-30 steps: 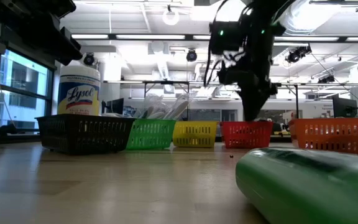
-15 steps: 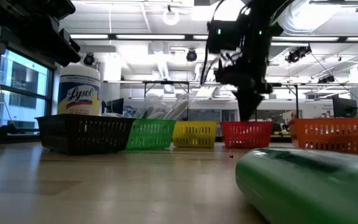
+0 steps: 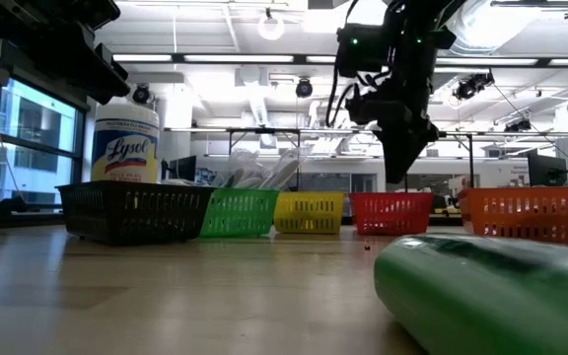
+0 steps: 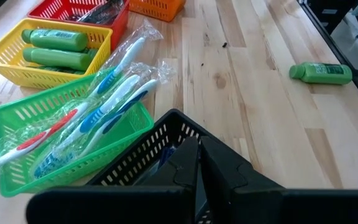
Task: Pick & Place Travel size toiletries
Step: Put the black comb into the red bin
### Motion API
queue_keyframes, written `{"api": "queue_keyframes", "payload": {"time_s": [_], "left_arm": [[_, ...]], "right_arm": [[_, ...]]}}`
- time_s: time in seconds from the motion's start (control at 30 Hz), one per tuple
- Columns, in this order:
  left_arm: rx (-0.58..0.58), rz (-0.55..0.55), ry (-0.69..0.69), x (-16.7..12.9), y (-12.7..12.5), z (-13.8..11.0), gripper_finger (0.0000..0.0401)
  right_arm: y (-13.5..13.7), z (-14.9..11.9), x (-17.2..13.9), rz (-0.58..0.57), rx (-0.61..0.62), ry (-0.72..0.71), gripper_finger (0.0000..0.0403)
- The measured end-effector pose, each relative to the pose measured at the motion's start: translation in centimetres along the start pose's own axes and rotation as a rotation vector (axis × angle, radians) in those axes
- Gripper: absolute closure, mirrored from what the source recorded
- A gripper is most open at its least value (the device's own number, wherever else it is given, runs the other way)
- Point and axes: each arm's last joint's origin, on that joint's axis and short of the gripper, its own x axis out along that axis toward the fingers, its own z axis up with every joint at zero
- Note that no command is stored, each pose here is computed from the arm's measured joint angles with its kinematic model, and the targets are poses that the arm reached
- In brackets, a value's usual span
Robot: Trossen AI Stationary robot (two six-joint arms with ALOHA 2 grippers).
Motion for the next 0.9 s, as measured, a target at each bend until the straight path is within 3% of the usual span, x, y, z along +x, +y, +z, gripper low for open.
{"api": "queue_keyframes", "payload": {"time_s": [0.27,0.43,0.7,0.8,0.9], "left_arm": [[0.0,0.0,0.0,0.0,0.0,0.0,0.0384],[0.0,0.0,-0.001,0.0,0.0,0.0,0.0384],[0.0,0.0,-0.001,0.0,0.0,0.0,0.0384],[0.0,0.0,0.0,0.0,0.0,0.0,0.0384],[0.0,0.0,-0.001,0.0,0.0,0.0,0.0384]], "right_arm": [[-1.1,0.4,0.4,-0.013,0.033,0.012,0.0209],[-1.3,0.6,2.0,-0.055,0.015,0.057,0.0164],[-2.3,0.9,4.0,-0.088,0.017,0.123,0.0179],[-2.5,0.9,4.0,-0.097,0.023,0.12,0.0217],[-2.5,0.9,4.0,-0.098,0.021,0.12,0.0284]]}}
